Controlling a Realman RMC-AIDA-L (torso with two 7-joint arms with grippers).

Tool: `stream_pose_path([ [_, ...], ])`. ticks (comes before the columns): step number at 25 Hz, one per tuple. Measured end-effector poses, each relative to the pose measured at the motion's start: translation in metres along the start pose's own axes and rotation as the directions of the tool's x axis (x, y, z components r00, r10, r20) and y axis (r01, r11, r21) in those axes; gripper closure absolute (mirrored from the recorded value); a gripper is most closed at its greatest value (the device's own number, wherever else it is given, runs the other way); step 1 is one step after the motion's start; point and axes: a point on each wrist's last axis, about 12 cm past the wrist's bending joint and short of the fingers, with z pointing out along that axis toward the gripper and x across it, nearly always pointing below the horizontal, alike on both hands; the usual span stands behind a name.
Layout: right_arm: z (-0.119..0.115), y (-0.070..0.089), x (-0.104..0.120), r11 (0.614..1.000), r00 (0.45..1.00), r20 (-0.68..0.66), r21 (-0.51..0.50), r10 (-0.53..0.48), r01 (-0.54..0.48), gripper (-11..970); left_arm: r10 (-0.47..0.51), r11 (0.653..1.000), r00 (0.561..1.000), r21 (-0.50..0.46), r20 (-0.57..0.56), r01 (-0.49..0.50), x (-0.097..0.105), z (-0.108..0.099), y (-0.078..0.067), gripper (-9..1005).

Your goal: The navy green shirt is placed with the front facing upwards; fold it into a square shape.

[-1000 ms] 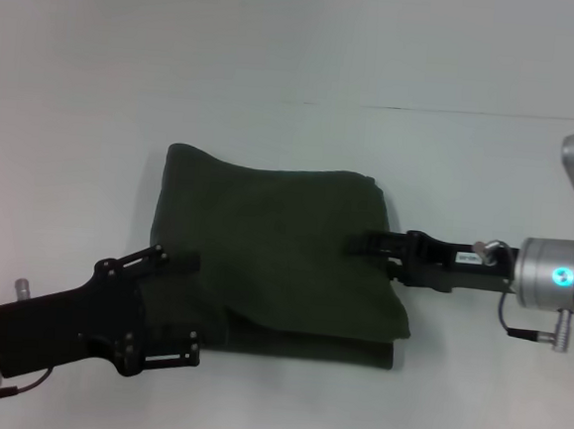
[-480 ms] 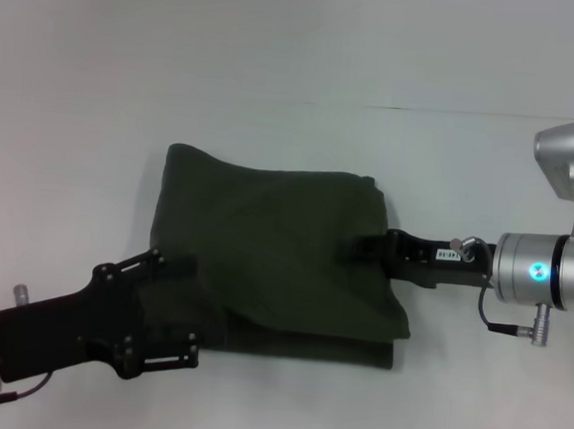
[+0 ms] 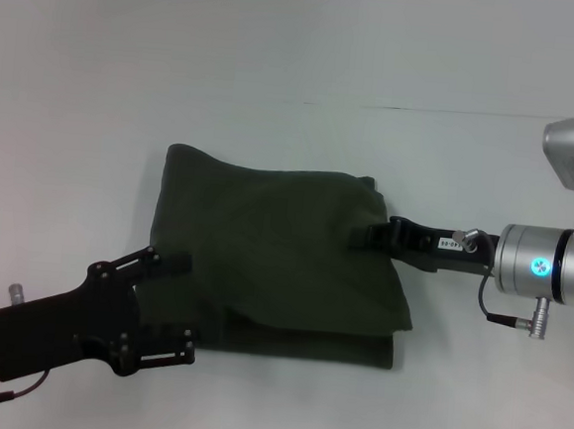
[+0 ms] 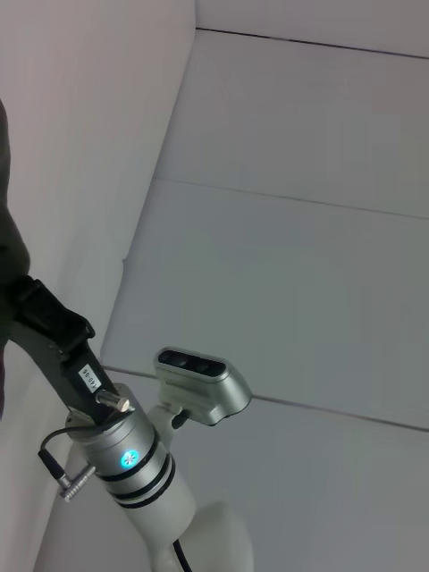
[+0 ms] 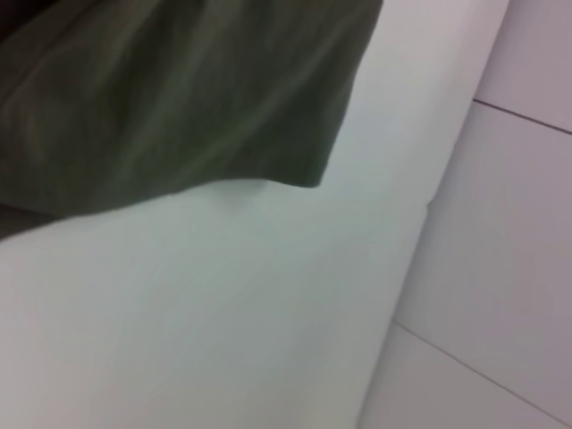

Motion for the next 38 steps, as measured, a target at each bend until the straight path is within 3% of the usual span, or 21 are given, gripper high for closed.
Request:
stream_pose_path([
  [6,0.003,0.010,-0.009,0.990,0.989,0.056,-0.044,-0.135,0.137,925,-0.007,1.000,1.000,0.004,0.002,0.007,-0.001,0.001,0.001,88],
  [16,-0.004,0.032,-0.024,0.947,0.959,0.090,-0.159,-0.268,0.279,924,-0.029,1.000,0.999,0.001,0.021,0.029,-0.003,0.004,0.002,88],
  [27,-0.016,0.018,-0.022,0.953,0.959,0.055,-0.108,-0.278,0.282,920,-0.065,0.998,0.997,0.000,0.033,0.065,-0.003,0.005,0.002,88],
  [38,-0.012,0.004,-0.017,0.956,0.956,0.014,-0.001,-0.292,0.292,913,-0.088,0.996,0.995,-0.002,0.037,0.088,-0.001,0.008,0.002,88],
])
